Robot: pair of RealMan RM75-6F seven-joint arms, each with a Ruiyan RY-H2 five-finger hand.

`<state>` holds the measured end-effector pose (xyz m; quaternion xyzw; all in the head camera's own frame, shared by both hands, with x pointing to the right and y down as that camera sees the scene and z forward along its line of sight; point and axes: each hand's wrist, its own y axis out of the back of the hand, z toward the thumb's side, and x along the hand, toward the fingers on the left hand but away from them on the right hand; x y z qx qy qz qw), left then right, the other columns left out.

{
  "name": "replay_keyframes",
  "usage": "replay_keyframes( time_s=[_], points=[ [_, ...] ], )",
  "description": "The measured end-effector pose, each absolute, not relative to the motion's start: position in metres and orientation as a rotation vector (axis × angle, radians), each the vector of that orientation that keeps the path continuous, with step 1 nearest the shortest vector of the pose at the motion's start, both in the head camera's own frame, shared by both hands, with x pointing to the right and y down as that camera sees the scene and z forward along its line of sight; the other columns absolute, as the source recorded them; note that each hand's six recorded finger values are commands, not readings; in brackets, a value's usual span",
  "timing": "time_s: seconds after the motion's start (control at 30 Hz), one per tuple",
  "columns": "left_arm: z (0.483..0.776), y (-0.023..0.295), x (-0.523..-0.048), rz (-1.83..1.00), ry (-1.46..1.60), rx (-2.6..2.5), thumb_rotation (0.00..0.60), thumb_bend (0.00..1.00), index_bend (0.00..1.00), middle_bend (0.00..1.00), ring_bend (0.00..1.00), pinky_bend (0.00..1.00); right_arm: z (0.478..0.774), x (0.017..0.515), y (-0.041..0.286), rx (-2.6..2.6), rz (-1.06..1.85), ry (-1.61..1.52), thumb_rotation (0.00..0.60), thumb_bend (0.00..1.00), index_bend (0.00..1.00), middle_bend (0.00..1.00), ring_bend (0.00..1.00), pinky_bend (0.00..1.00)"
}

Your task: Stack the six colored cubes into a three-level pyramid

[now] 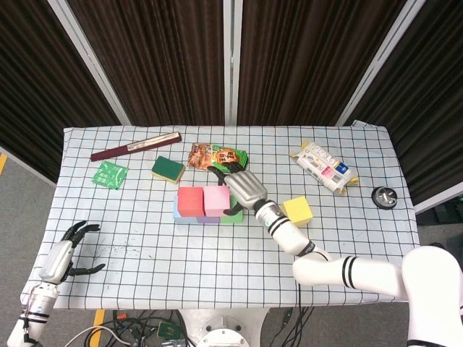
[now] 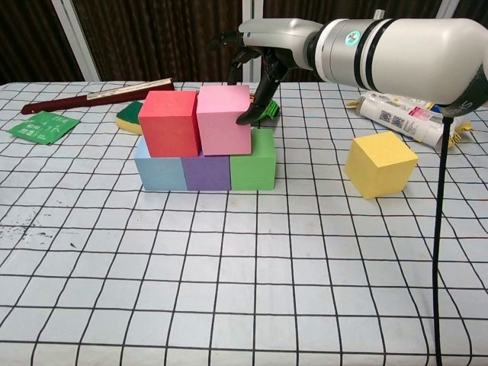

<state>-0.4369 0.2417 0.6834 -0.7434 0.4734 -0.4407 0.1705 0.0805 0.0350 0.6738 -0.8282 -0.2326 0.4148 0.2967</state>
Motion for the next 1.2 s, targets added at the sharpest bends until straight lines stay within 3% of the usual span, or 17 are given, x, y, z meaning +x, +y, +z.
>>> replay_keyframes(
  time_s=[1.2],
  points=[
    [0.6846, 0.2434, -0.4389, -1.26, 1.343, -2.114, 0.6, 0.0, 0.19, 0.22, 0.06, 0.09, 0.6773, 0.0737, 0.0371, -2.191, 1.104, -0.622, 0.6, 0.15, 0.0, 0.44, 0.02, 0.0]
  ],
)
